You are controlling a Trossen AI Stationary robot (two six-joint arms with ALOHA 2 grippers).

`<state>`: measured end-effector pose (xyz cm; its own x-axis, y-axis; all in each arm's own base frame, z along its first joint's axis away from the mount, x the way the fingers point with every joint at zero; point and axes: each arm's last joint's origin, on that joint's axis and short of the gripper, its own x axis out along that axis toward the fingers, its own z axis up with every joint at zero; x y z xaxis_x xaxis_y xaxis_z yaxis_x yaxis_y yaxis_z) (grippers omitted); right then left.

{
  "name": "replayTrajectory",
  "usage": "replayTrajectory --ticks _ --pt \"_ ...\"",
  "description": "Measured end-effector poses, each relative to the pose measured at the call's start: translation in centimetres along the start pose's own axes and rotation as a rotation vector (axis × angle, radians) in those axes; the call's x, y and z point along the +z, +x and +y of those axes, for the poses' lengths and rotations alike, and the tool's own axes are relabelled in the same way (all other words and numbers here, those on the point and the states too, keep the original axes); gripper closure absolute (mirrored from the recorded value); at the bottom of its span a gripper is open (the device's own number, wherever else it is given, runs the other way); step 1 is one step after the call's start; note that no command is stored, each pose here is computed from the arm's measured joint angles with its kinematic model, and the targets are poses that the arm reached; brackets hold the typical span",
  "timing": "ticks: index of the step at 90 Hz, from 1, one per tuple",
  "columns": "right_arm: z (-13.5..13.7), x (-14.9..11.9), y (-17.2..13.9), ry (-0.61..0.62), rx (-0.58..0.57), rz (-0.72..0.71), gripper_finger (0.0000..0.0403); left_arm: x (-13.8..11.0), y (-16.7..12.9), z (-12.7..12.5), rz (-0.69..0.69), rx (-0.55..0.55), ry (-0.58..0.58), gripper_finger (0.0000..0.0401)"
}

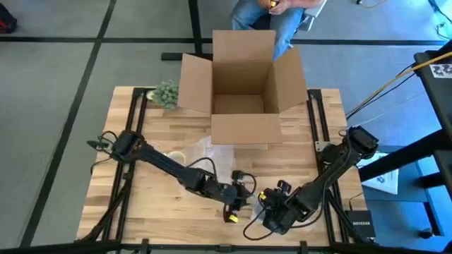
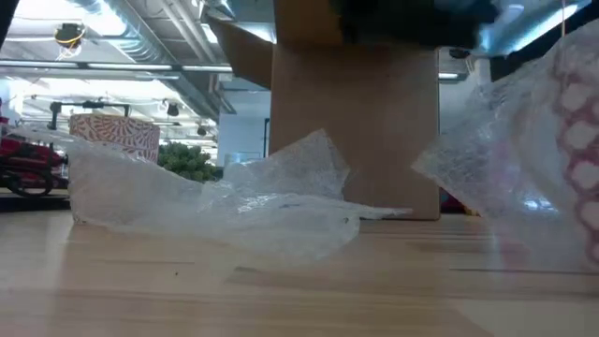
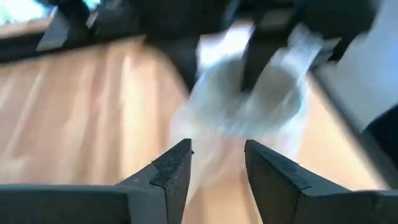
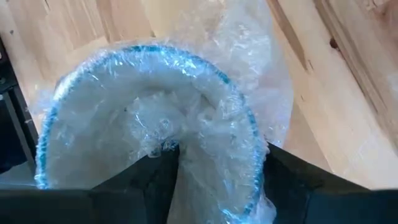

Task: Wrap mug
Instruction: Wrap the red mug with the right bubble wrap

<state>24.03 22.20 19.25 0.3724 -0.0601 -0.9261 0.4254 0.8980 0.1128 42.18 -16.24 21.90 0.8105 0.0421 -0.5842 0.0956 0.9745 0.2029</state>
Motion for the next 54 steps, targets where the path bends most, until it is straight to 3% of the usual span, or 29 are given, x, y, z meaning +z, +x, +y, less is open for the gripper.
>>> replayTrajectory --ticks 8,28,54 --pt "0.0 0.1 0.0 0.002 -0.002 -0.023 0.0220 -0.9 0.4 0.8 0.079 0.042 0.037 0.0267" --pt "0.1 0.2 0.1 0.004 -0.012 -0.066 0.0220 -4.3 3.5 2.3 0.195 -0.006 0.028 0.0267" --pt "0.1 0.2 0.1 0.004 -0.015 -0.075 0.0220 -2.8 4.7 1.3 -0.022 -0.171 0.003 0.0270"
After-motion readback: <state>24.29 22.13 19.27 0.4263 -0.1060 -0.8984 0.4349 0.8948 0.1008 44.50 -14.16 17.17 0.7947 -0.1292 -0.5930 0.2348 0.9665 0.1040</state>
